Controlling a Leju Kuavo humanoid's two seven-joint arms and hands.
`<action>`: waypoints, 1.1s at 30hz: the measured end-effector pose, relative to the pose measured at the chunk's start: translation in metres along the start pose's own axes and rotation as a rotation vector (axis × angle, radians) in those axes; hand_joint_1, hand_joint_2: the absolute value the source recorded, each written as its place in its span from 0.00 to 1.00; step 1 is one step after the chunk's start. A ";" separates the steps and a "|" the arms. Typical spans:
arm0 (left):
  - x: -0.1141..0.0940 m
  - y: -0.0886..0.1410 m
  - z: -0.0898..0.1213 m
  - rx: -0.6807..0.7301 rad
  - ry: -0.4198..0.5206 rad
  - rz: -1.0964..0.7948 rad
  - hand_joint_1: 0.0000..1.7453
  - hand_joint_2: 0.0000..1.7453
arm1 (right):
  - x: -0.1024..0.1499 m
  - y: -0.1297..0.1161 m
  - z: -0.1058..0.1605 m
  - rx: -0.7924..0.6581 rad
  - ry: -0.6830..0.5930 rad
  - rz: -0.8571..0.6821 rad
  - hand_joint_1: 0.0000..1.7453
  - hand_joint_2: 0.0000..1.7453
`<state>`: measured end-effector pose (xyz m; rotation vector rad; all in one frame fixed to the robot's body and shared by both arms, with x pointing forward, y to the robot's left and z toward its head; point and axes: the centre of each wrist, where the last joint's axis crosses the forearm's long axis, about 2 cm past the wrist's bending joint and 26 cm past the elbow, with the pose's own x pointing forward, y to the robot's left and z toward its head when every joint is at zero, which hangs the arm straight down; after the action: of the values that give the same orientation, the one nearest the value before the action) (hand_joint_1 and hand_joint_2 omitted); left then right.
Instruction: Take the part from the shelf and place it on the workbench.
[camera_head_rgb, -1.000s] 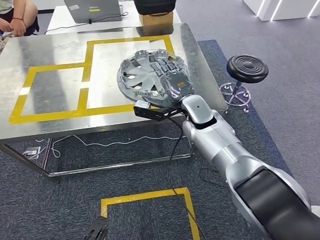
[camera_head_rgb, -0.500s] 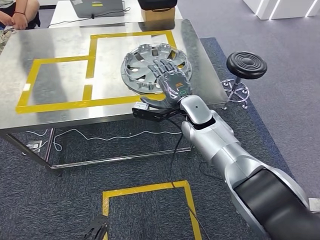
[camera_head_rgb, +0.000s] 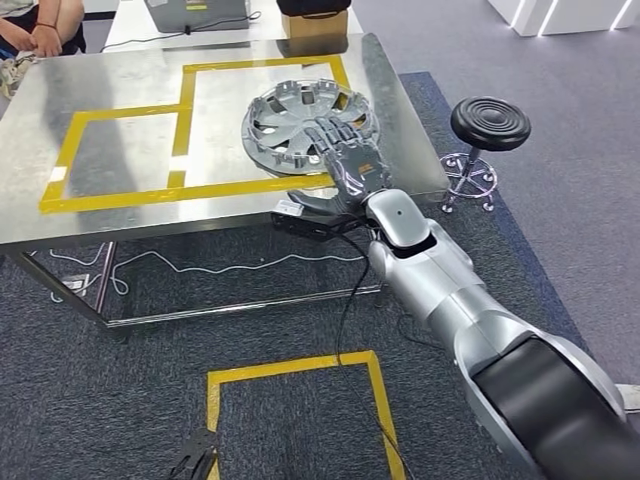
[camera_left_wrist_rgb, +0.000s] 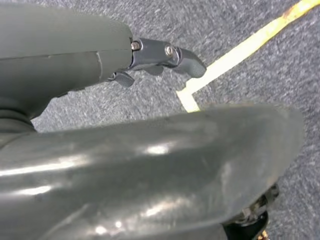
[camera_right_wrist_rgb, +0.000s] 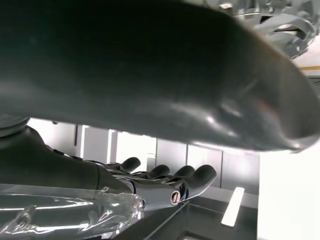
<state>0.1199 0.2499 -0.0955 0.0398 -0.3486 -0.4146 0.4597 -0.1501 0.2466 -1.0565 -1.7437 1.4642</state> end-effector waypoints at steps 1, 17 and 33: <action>0.000 0.000 0.000 0.000 0.001 0.000 0.00 0.00 | 0.000 0.000 0.000 0.000 0.000 0.000 0.00 0.00; -0.002 -0.001 0.000 0.000 -0.001 0.008 0.00 0.00 | -0.006 0.012 0.009 -0.010 0.026 -0.081 0.00 0.00; -0.013 -0.003 0.001 0.008 0.003 0.013 0.00 1.00 | -0.038 0.140 0.136 0.026 0.416 -0.683 0.00 1.00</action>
<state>0.1069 0.2524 -0.0989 0.0457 -0.3471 -0.4006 0.3879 -0.2401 0.0846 -0.5937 -1.5503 0.7735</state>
